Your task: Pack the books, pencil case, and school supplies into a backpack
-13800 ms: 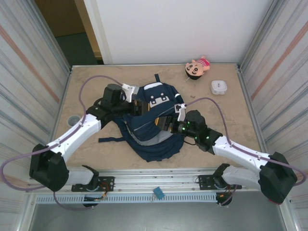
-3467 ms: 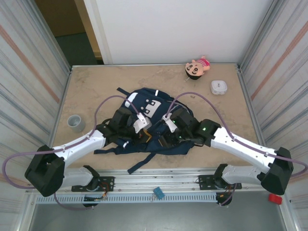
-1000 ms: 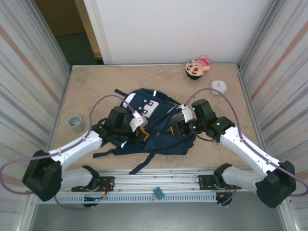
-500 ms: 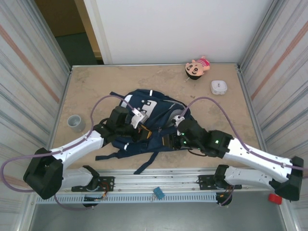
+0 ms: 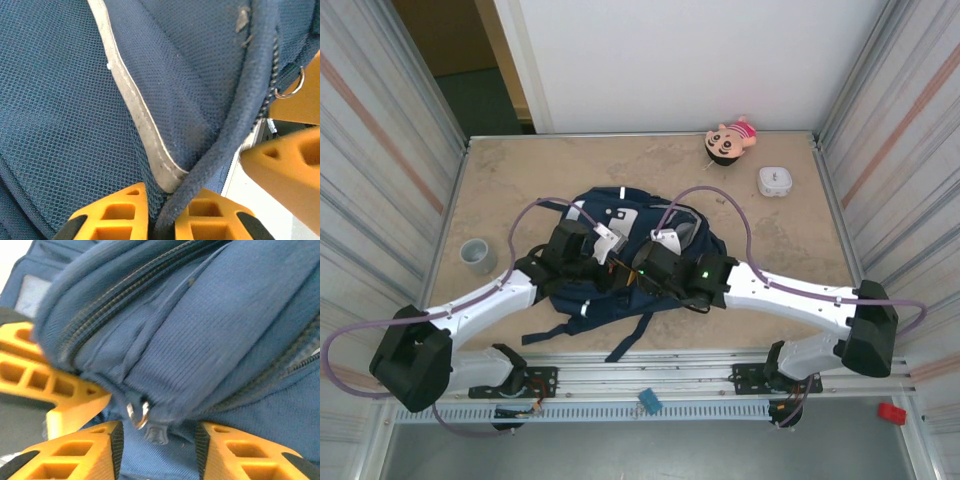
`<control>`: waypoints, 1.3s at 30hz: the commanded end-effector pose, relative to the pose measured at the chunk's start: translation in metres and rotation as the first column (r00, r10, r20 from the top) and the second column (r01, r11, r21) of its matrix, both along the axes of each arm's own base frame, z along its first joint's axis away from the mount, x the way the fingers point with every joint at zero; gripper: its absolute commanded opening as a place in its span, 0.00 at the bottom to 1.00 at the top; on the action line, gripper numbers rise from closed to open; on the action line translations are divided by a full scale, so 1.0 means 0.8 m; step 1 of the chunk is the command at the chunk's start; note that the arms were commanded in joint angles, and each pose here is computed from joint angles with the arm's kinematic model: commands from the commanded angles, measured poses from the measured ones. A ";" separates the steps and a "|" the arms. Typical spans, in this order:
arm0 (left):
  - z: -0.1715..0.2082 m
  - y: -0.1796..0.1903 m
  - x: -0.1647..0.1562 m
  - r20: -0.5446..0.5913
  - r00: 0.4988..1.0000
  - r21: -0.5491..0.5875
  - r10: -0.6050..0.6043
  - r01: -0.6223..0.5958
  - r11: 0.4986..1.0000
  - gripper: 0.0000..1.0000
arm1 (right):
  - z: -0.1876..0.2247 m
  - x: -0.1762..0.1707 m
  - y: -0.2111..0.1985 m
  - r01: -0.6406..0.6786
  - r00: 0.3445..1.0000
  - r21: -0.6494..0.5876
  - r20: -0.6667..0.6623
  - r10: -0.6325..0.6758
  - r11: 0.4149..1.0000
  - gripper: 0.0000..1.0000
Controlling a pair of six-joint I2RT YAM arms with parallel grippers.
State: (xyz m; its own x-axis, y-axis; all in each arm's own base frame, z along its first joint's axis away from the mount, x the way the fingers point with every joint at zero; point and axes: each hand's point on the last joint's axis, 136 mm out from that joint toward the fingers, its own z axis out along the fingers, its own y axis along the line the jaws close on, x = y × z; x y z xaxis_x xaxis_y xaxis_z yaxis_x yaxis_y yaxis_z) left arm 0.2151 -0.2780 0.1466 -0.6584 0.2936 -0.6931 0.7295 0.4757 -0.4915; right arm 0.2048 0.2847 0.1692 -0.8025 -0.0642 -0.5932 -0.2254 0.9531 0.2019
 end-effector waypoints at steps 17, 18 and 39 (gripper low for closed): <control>0.011 0.018 0.009 0.074 0.997 0.091 0.019 -0.026 0.996 0.00 | 0.007 0.018 -0.105 0.099 0.995 -0.112 -0.013 -0.101 0.989 0.07; 0.009 0.019 0.009 0.074 0.997 0.098 0.019 -0.026 0.995 0.00 | 0.004 0.018 -0.111 0.096 0.994 -0.100 -0.034 -0.100 0.990 0.06; 0.008 0.087 0.022 -0.077 0.856 0.129 0.510 -0.499 0.857 0.81 | -0.024 -0.008 -0.091 -0.182 0.955 0.206 -0.198 0.223 0.961 0.00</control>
State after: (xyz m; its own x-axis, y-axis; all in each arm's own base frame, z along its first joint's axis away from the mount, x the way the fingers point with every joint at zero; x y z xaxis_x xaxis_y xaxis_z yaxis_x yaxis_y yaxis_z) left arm 0.2251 -0.2396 0.1548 -0.7128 0.1994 -0.6724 0.5910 0.6869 -0.4229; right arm 0.2046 0.2007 0.1487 -0.9020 -0.0899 -0.4222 -0.2735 0.8758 0.3978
